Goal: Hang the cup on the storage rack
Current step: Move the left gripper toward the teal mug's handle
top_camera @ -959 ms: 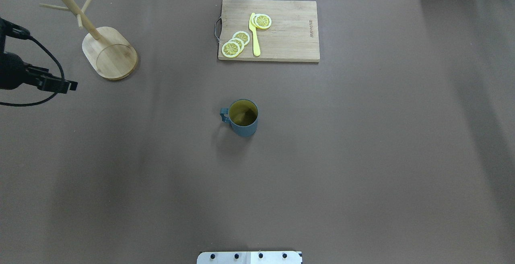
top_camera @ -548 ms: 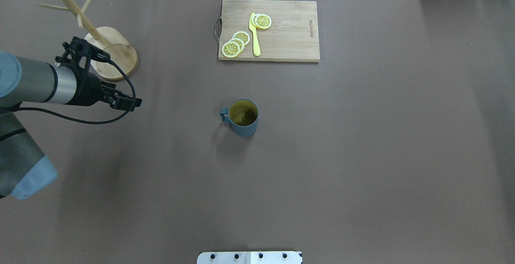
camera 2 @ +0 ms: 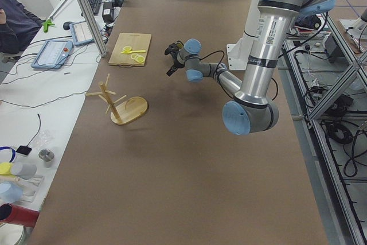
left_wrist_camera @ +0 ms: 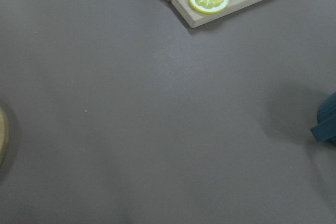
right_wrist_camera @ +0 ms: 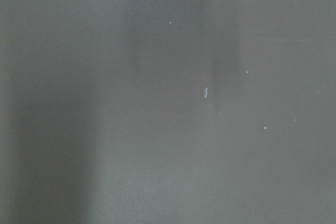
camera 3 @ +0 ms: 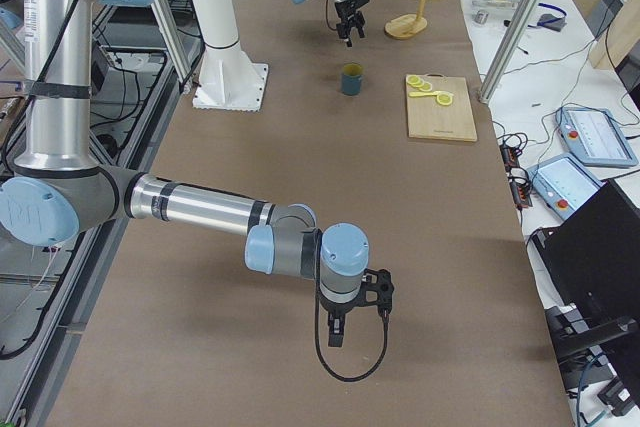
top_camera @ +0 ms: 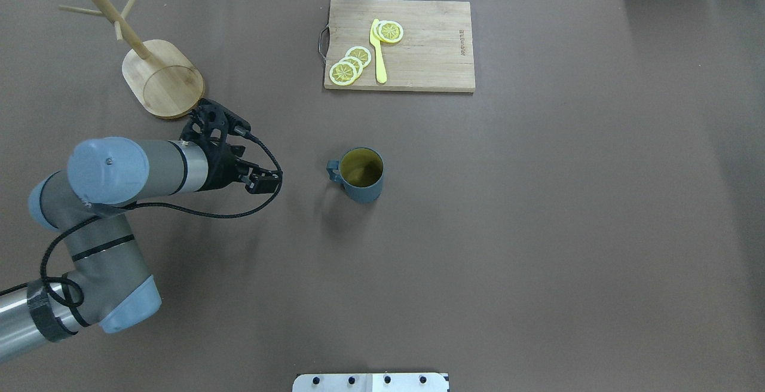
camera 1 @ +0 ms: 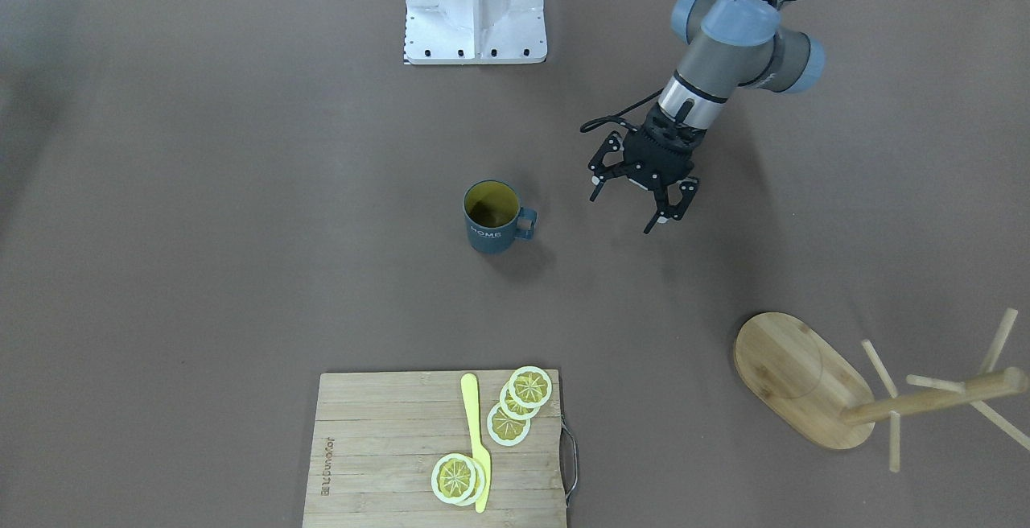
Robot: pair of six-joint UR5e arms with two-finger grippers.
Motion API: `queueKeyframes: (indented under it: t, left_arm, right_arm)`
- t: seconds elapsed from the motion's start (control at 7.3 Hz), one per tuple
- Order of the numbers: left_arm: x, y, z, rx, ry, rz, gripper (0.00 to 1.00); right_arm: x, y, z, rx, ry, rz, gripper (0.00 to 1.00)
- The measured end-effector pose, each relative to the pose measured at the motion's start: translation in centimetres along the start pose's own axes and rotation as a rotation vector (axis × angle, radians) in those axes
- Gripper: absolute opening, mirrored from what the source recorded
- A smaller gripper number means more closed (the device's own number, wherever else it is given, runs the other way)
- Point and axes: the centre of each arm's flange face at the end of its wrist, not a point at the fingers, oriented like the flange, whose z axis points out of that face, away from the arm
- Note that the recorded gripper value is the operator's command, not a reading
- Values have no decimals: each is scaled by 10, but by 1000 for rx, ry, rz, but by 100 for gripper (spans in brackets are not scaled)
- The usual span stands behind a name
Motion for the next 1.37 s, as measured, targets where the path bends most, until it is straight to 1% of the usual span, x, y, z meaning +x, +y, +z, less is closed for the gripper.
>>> queueKeyframes:
  t: [0.55, 0.68, 0.82, 0.96, 1.37]
  left_arm:
    - [42, -14, 33, 5, 41, 22, 88]
    - [47, -16, 44, 18, 57, 27, 85]
    - [45, -13, 56, 34, 73, 33, 77]
    - [40, -8, 65, 47, 85, 36, 72]
    - [43, -11, 71, 68, 106, 37, 72]
  right_arm:
    - [2, 1, 4, -4, -7, 5, 100]
    - [2, 1, 4, -4, -8, 6, 100]
    - [2, 1, 3, -3, -9, 6, 100]
    - [2, 1, 3, -3, -9, 6, 100]
    - [1, 0, 3, -1, -10, 5, 100]
